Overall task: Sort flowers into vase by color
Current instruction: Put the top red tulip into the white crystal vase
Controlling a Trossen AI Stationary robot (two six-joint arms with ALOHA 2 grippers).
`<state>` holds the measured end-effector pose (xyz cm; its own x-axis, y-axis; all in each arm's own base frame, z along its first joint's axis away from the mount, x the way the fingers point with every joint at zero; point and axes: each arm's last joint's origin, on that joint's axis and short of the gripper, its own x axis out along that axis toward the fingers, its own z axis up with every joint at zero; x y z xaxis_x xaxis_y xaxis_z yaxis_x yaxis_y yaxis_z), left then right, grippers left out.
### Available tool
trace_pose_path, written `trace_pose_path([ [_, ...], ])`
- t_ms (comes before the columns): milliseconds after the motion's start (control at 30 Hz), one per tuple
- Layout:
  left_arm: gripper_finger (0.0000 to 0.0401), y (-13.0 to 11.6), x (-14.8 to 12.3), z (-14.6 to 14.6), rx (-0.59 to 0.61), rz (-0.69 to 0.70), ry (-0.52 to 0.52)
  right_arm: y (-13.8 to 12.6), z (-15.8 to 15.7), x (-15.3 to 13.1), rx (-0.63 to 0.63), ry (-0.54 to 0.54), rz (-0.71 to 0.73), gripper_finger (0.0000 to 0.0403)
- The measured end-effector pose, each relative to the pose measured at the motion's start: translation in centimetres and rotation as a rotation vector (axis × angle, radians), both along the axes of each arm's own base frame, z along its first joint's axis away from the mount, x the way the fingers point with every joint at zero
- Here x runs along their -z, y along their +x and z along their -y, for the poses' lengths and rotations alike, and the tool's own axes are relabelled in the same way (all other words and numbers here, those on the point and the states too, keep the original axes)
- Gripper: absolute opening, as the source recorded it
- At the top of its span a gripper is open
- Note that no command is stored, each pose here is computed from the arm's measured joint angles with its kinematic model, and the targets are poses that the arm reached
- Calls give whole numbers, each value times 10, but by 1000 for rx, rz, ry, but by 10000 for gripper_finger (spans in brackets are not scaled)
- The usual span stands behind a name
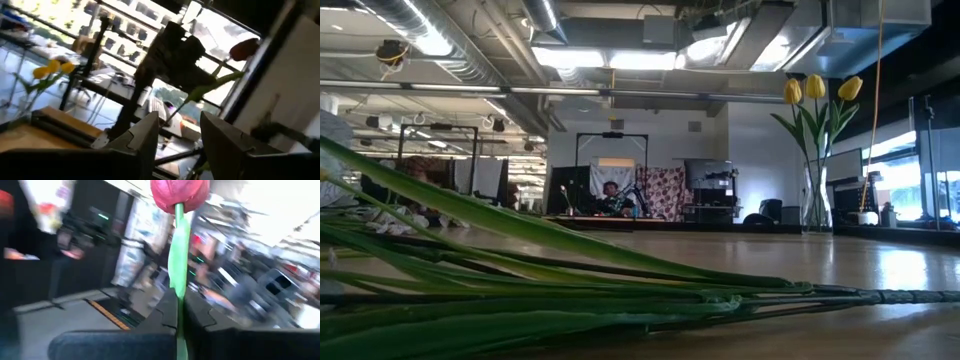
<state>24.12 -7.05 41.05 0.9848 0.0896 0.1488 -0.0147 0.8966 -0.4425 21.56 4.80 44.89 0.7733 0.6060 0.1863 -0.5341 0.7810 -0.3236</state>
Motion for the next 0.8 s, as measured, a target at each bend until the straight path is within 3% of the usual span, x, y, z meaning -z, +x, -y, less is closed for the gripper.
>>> trace_pose_path([
  [400,143,0,3,17,141,-11,140,-41,-50,-14,-387,166,-75,6],
  [567,143,-1,4,25,206,-9,158,-56,-65,-17,-435,279,-161,4],
  [800,144,-11,5,47,296,1,201,-70,-86,-12,-460,341,-295,3],
])
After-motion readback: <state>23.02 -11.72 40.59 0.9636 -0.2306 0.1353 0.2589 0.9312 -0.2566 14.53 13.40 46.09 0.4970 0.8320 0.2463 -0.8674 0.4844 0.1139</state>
